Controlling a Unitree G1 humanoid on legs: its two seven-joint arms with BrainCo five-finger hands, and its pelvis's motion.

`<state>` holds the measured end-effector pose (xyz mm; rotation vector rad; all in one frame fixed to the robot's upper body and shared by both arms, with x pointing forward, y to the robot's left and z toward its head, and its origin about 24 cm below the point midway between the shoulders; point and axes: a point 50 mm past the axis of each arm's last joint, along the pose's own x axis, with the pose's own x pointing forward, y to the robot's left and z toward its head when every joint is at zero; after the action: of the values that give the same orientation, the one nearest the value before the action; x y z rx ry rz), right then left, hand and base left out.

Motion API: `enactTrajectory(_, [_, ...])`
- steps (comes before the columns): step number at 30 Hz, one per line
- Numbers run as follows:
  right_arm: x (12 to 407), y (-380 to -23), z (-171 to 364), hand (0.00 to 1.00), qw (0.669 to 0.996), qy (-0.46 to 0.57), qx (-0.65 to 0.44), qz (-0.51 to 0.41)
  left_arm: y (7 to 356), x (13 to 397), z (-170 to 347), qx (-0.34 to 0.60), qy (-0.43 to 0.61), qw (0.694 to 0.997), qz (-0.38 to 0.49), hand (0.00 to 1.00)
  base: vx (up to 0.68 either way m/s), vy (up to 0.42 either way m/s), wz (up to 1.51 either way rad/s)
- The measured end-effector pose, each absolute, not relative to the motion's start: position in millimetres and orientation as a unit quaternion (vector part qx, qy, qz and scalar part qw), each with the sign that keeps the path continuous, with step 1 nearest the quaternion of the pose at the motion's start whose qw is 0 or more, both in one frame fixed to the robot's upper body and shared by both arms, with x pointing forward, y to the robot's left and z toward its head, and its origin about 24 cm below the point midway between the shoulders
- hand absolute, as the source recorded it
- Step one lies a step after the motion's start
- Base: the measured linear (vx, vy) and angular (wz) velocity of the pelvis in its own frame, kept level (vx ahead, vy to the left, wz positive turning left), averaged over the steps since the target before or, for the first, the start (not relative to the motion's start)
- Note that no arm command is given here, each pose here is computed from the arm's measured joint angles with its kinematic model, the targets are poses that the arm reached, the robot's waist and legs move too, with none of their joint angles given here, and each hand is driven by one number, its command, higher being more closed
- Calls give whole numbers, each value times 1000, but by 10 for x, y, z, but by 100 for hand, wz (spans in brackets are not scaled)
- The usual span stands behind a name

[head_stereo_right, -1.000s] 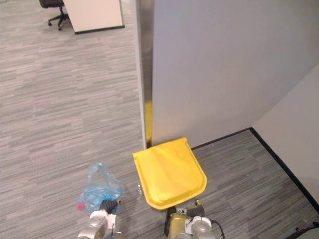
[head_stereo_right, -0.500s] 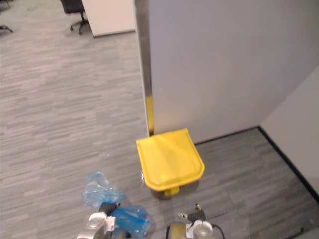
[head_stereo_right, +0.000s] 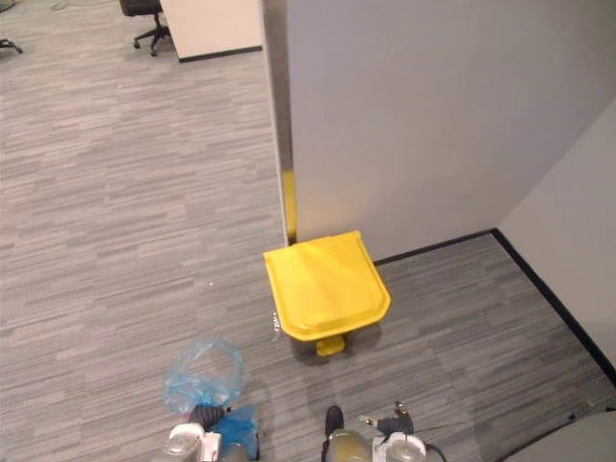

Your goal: Gather rubbish on tea table into small bin, then transfer packed bag to large trash can.

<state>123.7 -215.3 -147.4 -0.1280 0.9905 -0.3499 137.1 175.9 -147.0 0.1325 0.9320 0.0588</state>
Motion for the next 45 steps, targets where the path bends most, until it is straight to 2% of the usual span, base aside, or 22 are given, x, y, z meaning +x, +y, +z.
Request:
enactTrajectory(8, [1233, -2127, -1485, 0, 862, 475, -54, -167, 1805, 1362, -1468, 69, 450, 890, 31, 100, 95, 63, -7])
enactTrajectory(17, [1461, -1995, -1406, 0, 881, 440, -18, -174, 1887, 1599, -1370, 79, 421, 903, 38, 100, 115, -42, -17])
enactTrajectory(21, [1580, -2098, -1331, 0, 889, 420, -29, -182, 1626, 1802, -1303, 54, 396, 916, 17, 100, 150, -130, 13])
enactTrajectory(35, [1670, -1987, -1293, 0, 901, 408, -58, -137, 1593, 1903, -1237, 60, 376, 925, 1, 100, 46, -28, 22])
enactTrajectory(40, [2041, -1724, -1122, 0, 927, 358, -94, -63, 1621, 2036, -1141, 69, 349, 934, 0, 100, 17, 6, 45])
enactTrajectory(42, [2486, -1651, -786, 0, 953, 276, -114, -40, 1647, 2214, -1003, 79, 310, 947, -2, 100, -29, -46, 22])
enactTrajectory(45, [2820, -1650, -472, 0, 969, 212, -124, -39, 1682, 2309, -897, 79, 282, 956, 1, 100, -45, -70, 15])
